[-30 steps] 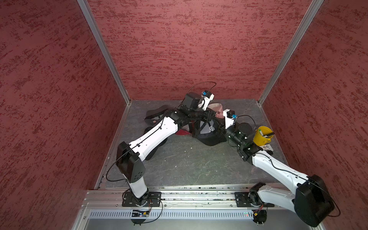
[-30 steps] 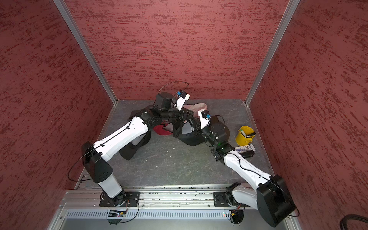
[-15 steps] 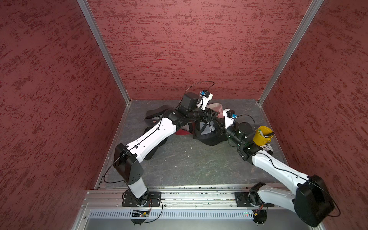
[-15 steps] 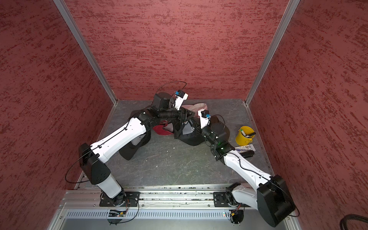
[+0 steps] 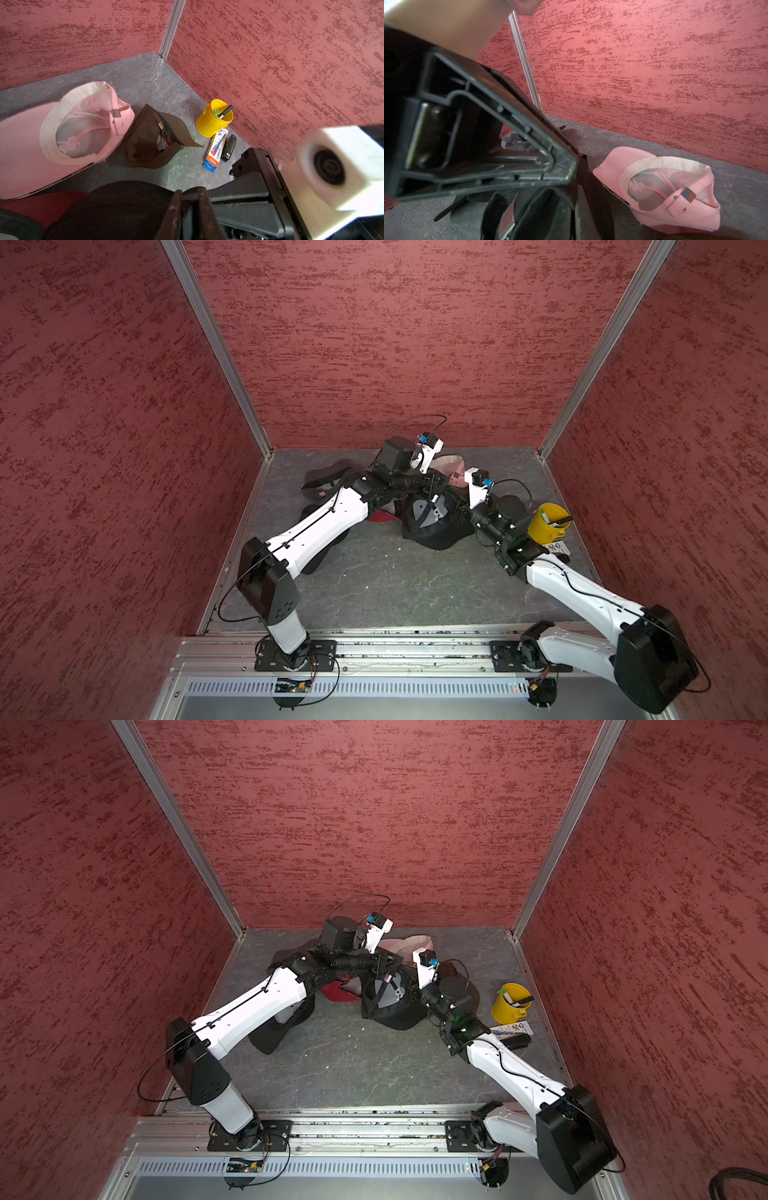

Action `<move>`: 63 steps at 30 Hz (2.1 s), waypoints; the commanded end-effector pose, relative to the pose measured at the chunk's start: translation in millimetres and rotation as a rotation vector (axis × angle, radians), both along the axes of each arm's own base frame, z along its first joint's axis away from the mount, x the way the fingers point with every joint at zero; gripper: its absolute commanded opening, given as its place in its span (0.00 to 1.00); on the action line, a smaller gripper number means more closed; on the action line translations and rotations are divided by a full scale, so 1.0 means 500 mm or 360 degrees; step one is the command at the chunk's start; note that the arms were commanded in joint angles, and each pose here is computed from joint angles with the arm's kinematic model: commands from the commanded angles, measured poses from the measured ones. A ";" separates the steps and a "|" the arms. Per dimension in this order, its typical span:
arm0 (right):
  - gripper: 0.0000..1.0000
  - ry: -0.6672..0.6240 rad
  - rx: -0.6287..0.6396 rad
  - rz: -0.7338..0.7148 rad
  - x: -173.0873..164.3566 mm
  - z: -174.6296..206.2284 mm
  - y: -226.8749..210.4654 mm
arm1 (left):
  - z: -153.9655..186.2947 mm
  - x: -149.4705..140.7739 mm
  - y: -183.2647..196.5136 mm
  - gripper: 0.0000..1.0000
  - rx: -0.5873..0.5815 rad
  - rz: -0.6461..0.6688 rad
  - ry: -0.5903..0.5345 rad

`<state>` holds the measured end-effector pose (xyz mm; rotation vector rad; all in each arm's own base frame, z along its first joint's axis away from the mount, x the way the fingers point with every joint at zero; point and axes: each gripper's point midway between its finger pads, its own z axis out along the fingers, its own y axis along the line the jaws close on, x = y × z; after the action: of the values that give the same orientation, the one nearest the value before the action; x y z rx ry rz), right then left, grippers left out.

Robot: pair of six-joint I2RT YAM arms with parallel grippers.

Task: Open the adjustable buckle of the baseball cap
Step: Open the adjustable buckle on the baseball cap.

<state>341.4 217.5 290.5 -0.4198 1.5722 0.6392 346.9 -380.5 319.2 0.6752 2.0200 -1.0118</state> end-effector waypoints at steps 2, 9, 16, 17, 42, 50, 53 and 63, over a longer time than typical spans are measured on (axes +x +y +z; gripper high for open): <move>0.00 -0.0078 0.0057 0.0001 -0.001 0.045 0.005 | 0.031 -0.013 0.002 0.00 -0.0072 -0.0033 -0.0053; 0.00 -0.0047 0.0069 -0.0075 0.011 0.042 -0.006 | 0.052 -0.016 0.026 0.00 -0.0138 0.0006 -0.0066; 0.00 0.0064 0.0040 -0.0090 0.032 0.009 0.000 | 0.086 -0.049 0.032 0.00 -0.0209 -0.0069 -0.0126; 0.00 0.0074 0.0039 -0.0090 0.034 0.005 0.001 | 0.089 -0.055 0.033 0.00 -0.0216 -0.0080 -0.0139; 0.00 0.0211 0.0048 -0.0033 0.040 -0.032 0.017 | 0.096 -0.095 0.050 0.00 -0.0288 -0.0122 -0.0213; 0.00 0.0168 0.0102 0.0014 0.034 0.001 0.024 | 0.121 -0.069 0.043 0.45 -0.0282 -0.0076 -0.0275; 0.00 0.0174 0.0102 0.0008 0.038 0.007 0.025 | 0.143 -0.065 0.084 0.49 -0.0257 -0.0013 -0.0351; 0.00 0.0197 0.0107 0.0017 0.058 0.029 0.037 | 0.114 -0.132 0.186 0.41 -0.0208 -0.0012 -0.0357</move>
<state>366.0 232.5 291.5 -0.3432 1.6787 0.7136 294.3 -284.3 400.6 0.6263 1.6968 -1.0007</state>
